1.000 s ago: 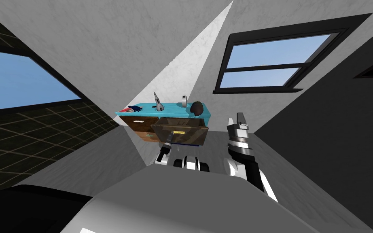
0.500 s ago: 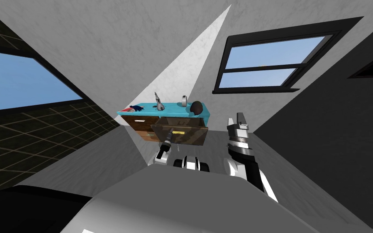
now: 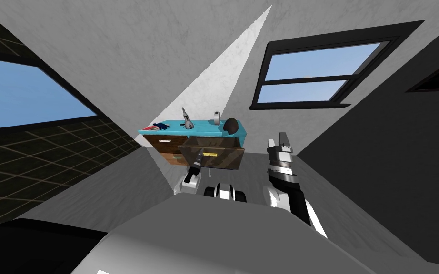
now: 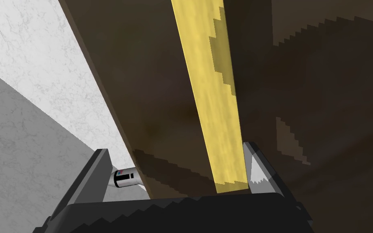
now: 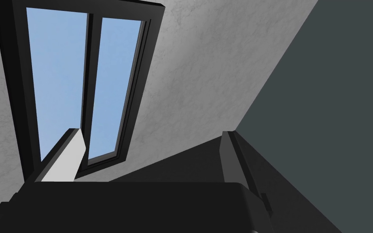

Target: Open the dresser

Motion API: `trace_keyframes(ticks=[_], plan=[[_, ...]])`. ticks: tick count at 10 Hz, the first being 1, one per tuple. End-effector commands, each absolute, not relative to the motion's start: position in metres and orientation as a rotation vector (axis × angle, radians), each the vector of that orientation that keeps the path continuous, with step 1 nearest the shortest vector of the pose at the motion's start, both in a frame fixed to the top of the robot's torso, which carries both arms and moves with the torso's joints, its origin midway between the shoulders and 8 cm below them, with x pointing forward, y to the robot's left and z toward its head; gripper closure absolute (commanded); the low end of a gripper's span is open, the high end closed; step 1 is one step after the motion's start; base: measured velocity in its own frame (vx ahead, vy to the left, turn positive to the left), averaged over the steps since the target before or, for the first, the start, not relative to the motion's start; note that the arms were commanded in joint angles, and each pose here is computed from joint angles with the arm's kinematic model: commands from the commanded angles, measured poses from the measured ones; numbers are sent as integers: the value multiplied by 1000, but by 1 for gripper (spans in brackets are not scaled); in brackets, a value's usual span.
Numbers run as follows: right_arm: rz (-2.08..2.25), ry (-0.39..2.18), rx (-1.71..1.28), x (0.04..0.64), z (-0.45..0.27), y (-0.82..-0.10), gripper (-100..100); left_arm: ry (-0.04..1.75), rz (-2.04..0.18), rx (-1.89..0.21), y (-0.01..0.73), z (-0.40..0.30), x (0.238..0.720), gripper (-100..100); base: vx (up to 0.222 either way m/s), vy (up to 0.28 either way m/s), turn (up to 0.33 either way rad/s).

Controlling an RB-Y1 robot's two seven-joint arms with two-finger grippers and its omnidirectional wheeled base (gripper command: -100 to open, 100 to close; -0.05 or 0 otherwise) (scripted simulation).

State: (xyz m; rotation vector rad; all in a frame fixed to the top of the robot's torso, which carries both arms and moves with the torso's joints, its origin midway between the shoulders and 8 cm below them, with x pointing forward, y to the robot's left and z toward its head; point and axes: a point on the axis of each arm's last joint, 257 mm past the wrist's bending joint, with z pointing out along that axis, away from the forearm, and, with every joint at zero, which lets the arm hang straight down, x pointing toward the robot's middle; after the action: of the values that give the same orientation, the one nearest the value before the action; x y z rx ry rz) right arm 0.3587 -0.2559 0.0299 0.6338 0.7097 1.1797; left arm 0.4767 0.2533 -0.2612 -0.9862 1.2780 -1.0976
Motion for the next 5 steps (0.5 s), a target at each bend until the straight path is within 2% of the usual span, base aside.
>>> trace_keyframes(ticks=[1,2,5], plan=[[1180,710,634,359,30,-256,0,1282,-1096,-991,255,-259,480,-100,-11,-1,-5],[1180,710,634,359,30,-256,0,1286,-1095,-995,255,-260,480,0,0,0,0],[1180,710,634,359,30,-256,0,1292,-1090,-1003,255,-264,479,0,0,0,0]])
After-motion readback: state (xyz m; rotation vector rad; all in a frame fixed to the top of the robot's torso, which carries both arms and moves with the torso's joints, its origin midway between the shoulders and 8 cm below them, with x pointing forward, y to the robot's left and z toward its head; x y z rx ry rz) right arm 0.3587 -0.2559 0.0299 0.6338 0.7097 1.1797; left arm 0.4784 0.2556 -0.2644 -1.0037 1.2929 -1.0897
